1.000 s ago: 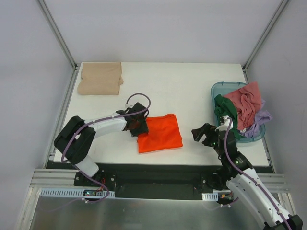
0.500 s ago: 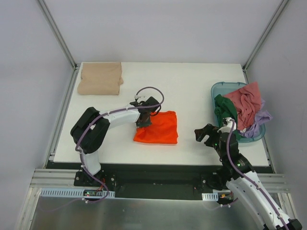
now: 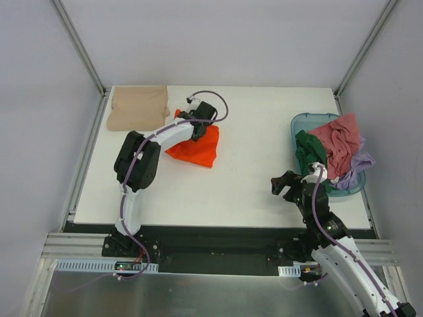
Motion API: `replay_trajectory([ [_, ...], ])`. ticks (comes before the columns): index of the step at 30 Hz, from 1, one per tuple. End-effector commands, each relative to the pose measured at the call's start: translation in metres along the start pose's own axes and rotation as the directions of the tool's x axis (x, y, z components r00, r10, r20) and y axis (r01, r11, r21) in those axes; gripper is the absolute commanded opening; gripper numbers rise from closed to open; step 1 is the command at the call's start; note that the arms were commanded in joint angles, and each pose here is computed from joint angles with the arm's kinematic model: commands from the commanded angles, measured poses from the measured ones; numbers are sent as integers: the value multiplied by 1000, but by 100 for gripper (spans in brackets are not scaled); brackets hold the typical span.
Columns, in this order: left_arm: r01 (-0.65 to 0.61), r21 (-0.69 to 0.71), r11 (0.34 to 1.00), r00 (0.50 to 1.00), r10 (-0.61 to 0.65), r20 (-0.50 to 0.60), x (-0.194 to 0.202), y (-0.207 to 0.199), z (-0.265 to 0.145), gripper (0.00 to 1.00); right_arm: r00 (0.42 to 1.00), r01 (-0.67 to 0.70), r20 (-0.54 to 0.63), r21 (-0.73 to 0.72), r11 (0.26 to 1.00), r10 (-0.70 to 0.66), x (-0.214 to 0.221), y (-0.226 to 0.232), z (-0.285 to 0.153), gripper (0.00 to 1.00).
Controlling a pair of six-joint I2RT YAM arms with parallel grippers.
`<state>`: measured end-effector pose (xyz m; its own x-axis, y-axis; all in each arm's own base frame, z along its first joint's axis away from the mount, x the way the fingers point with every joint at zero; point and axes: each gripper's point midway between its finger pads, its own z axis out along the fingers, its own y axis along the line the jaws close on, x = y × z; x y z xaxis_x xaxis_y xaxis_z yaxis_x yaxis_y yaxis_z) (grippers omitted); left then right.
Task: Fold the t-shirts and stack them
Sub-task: Put the neatly folded tshirt into the corner of the board with the left arm
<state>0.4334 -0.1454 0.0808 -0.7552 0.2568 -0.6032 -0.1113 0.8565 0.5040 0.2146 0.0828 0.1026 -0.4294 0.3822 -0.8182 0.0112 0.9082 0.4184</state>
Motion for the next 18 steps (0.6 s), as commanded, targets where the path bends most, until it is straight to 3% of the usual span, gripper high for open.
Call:
replay_trajectory([
  [1, -76, -97, 992, 990, 87, 111, -60, 49, 28, 0, 997, 24, 76, 21, 999, -26, -23, 0, -4, 96],
  [6, -131, -150, 980, 954, 165, 252, -117, 79, 51, 0, 996, 35, 85, 35, 999, -38, -25, -3, -4, 96],
  [13, -212, -273, 939, 931, 278, 235, -162, 126, 74, 0, 994, 61, 90, 92, 994, -69, -25, -14, -1, 96],
  [18, -189, -295, 937, 924, 271, 269, -183, 150, 76, 0, 993, 75, 82, 106, 992, -84, -25, -15, 2, 96],
])
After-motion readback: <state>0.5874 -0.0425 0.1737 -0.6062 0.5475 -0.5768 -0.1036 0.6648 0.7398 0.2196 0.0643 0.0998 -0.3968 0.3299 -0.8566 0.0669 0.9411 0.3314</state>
